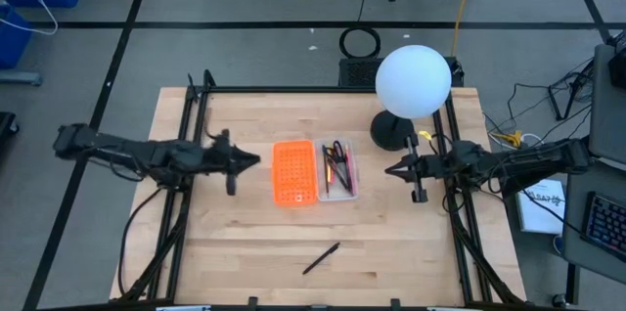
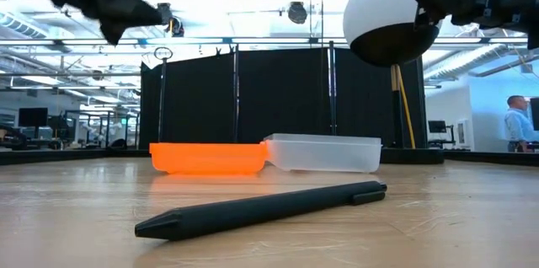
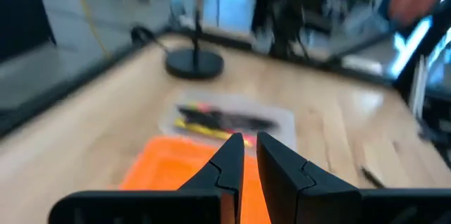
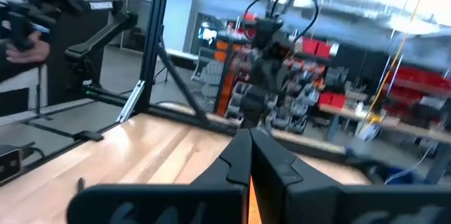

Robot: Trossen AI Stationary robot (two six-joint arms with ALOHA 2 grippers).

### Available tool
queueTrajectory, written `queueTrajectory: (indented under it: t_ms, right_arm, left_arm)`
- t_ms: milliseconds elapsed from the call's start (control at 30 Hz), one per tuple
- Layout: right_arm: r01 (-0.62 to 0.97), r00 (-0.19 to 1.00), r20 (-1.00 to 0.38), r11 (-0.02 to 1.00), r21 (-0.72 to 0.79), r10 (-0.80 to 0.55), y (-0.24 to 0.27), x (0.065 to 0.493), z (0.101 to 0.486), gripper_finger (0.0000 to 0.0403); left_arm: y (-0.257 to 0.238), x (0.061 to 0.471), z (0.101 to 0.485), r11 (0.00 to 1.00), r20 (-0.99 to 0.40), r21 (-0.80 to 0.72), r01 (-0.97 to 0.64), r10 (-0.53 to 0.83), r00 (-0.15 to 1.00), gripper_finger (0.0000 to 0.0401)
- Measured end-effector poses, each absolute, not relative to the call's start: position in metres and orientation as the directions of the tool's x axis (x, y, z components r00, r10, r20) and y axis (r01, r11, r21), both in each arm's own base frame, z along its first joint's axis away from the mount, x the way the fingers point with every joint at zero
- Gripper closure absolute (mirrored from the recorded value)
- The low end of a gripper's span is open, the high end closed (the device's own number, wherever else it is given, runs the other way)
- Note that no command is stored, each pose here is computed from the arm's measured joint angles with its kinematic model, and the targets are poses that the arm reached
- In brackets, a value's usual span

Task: Pick & place school supplies into a supply box
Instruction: Put the black pen into the orange supply box

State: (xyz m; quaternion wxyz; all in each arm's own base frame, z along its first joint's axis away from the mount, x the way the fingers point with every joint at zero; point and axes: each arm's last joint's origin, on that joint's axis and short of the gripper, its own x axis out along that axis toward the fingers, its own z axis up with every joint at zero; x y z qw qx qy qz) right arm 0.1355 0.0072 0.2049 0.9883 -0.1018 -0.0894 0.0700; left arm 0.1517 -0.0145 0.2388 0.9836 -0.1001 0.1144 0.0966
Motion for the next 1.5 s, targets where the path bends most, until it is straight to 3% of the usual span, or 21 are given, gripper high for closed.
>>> queueTrajectory:
  t_ms: [133,300,433,600,833,1167,1367,1500]
  right_arm:
    - [-0.120,0.973,0.167,0.966,-0.229,0.160,0.007,0.135,0.205,0.0403]
    - [-0.116,0.971,0.181,0.971,-0.209,0.155,0.007,0.133,0.207,0.0403]
    - [-0.141,0.969,0.174,0.974,-0.177,0.172,0.007,0.127,0.208,0.0403]
    - [-0.265,0.945,0.151,0.951,-0.161,0.290,0.010,0.119,0.206,0.0403]
    - [-0.323,0.935,0.114,0.940,-0.109,0.335,0.012,0.115,0.203,0.0403]
    - [-0.318,0.938,0.093,0.936,-0.148,0.334,0.012,0.115,0.201,0.0403]
    - [-0.315,0.939,0.089,0.934,-0.168,0.333,0.011,0.115,0.200,0.0403]
    - [-0.314,0.939,0.089,0.934,-0.171,0.332,0.011,0.115,0.200,0.0403]
  left_arm:
    - [-0.040,0.188,0.256,0.979,-0.404,-0.110,-0.172,0.114,0.908,0.0355]
    - [-0.082,0.237,0.268,0.974,-0.551,-0.007,-0.224,0.184,0.814,0.0355]
    - [-0.111,0.276,0.272,0.928,-0.673,-0.151,-0.340,0.156,0.723,0.0355]
    - [-0.151,0.320,0.263,0.925,-0.796,-0.240,-0.294,-0.015,0.605,0.0355]
    - [-0.187,0.368,0.240,0.886,-0.823,-0.289,-0.362,-0.036,0.567,0.0355]
    - [-0.215,0.405,0.195,0.806,-0.912,-0.360,-0.470,-0.199,0.357,0.0354]
    - [-0.216,0.423,0.197,0.800,-0.891,-0.403,-0.446,-0.230,0.392,0.0354]
    - [-0.215,0.428,0.194,0.865,-0.881,-0.376,-0.333,-0.223,0.417,0.0354]
